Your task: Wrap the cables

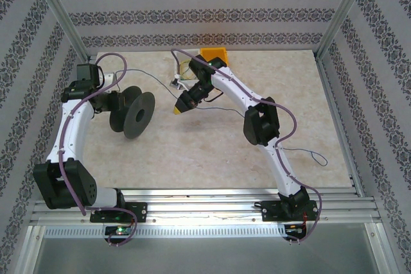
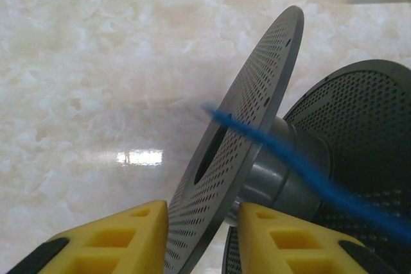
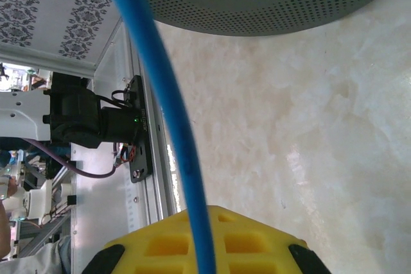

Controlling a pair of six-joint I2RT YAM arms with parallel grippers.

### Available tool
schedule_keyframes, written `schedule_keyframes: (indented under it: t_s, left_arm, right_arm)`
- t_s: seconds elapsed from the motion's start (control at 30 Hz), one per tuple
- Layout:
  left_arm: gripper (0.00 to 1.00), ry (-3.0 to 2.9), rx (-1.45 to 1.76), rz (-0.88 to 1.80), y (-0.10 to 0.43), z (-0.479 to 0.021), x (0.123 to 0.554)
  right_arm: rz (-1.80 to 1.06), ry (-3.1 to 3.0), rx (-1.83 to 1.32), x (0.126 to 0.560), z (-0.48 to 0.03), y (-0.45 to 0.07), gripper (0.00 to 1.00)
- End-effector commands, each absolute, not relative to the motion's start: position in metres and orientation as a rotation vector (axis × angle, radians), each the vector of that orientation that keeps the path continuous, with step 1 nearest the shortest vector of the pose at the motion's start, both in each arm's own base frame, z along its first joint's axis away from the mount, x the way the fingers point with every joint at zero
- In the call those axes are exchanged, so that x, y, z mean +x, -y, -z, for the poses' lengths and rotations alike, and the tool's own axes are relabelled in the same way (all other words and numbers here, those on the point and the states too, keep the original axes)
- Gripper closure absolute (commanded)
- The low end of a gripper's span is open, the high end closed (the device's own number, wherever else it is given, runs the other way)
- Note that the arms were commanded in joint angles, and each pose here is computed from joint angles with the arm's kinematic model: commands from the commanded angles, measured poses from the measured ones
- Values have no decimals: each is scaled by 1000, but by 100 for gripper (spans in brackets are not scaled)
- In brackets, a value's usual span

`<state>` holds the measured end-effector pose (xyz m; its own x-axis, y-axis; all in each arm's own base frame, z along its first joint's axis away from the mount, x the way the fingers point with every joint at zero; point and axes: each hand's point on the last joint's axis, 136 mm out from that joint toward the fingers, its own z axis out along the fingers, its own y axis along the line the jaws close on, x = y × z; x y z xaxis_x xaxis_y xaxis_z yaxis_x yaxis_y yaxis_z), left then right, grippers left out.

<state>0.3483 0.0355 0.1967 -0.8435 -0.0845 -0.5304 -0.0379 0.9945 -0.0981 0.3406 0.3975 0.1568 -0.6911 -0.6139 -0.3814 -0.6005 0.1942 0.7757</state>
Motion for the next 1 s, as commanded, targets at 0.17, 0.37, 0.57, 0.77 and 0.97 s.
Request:
schedule_keyframes:
  t_s: [0.17,0.37,0.57,0.77,0.97]
  left_arm:
    - [82,-2585,-107,91,-42,-189,352]
    - [91,-2571,-102,83,-43,-196,357]
    - [93,-2562,-79,53,-48,-201,366]
    - [94,-2550,-24,30,-51,-209,382]
    - [94,-2549,-7,35,-50,-211,393]
  right_arm:
    - [1572,2429,1221,344,-161,-384,100]
    - [1571,2415,1214,341,-161,-378,100]
    - [1584,2355,1215,330,-159,-379,100]
    - [1564,2289,1208,317,-150,-381,100]
    - [1549,2261,1194,308,-141,-385,100]
